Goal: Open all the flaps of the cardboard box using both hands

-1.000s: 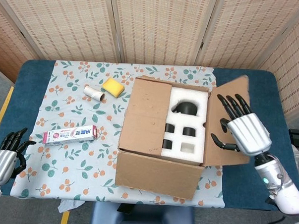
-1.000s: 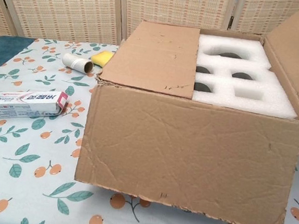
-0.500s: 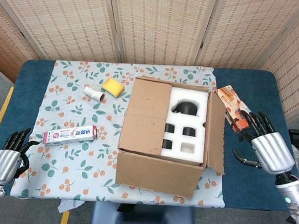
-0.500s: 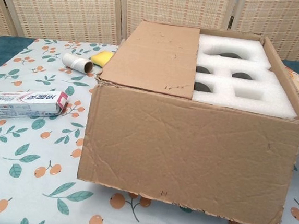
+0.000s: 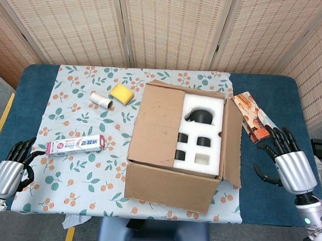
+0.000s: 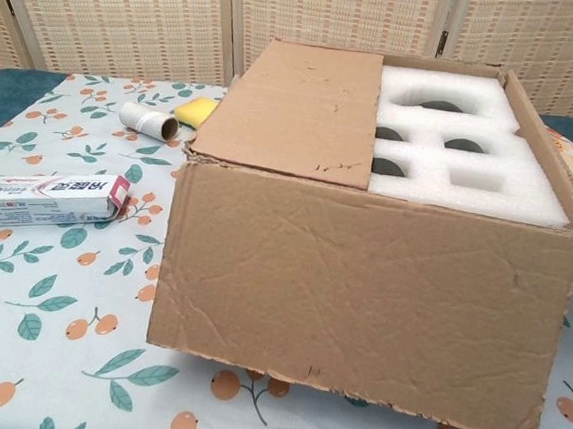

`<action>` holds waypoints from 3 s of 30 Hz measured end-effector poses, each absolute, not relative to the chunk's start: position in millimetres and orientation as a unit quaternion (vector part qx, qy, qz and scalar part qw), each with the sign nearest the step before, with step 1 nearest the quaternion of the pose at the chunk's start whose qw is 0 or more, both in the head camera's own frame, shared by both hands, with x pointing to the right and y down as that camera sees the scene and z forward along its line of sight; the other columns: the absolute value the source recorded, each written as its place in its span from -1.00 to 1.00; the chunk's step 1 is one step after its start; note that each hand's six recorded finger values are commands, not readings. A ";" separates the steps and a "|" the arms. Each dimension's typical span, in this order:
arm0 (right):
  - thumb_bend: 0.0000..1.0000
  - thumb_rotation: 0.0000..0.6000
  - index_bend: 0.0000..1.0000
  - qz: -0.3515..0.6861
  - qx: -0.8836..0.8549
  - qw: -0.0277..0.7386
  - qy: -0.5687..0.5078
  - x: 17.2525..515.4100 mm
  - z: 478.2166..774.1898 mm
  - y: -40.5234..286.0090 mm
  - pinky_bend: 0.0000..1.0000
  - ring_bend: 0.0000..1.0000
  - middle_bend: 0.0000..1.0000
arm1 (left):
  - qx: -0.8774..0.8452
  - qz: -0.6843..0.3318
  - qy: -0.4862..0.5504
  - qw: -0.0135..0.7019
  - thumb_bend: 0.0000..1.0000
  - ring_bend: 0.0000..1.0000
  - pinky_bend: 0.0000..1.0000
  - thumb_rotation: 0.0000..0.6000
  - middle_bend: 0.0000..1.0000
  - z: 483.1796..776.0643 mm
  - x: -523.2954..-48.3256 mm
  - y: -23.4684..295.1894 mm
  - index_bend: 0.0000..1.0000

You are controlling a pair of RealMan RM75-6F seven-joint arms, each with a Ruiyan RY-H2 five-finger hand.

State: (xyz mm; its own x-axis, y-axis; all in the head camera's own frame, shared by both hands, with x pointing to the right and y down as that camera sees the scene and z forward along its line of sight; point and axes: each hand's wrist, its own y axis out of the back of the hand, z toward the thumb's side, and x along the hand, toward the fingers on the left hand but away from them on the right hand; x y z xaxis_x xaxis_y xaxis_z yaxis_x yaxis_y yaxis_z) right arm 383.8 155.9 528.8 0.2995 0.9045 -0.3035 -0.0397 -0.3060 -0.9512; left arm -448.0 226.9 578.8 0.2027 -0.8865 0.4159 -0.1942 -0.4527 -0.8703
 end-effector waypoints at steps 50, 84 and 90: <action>-0.07 0.16 -0.38 0.480 -0.644 0.345 -0.485 481.8 505.4 183.8 -1.00 -1.00 -1.00 | -0.822 -0.339 0.087 0.449 1.00 -1.00 -1.00 1.00 -1.00 617.1 -68.2 61.5 -0.11; -0.07 0.16 -0.38 0.474 -0.661 0.321 -0.486 487.8 507.4 179.9 -1.00 -1.00 -1.00 | -0.805 -0.333 0.061 0.487 1.00 -1.00 -1.00 1.00 -1.00 633.1 -18.9 52.9 -0.09; -0.07 0.16 -0.38 0.468 -0.671 0.314 -0.481 485.1 507.7 181.2 -1.00 -1.00 -1.00 | -0.786 -0.333 0.074 0.516 1.00 -1.00 -1.00 1.00 -1.00 627.4 -24.2 49.6 -0.08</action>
State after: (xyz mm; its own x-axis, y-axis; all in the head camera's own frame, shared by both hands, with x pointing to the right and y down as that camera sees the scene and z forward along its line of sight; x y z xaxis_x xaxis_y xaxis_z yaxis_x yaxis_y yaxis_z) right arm 485.1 181.2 507.7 0.0990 0.9404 -0.3254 0.3520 -0.3389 -0.8725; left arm -24.2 49.6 627.4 0.7675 -0.4590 0.4475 0.2279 -0.4571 -0.8597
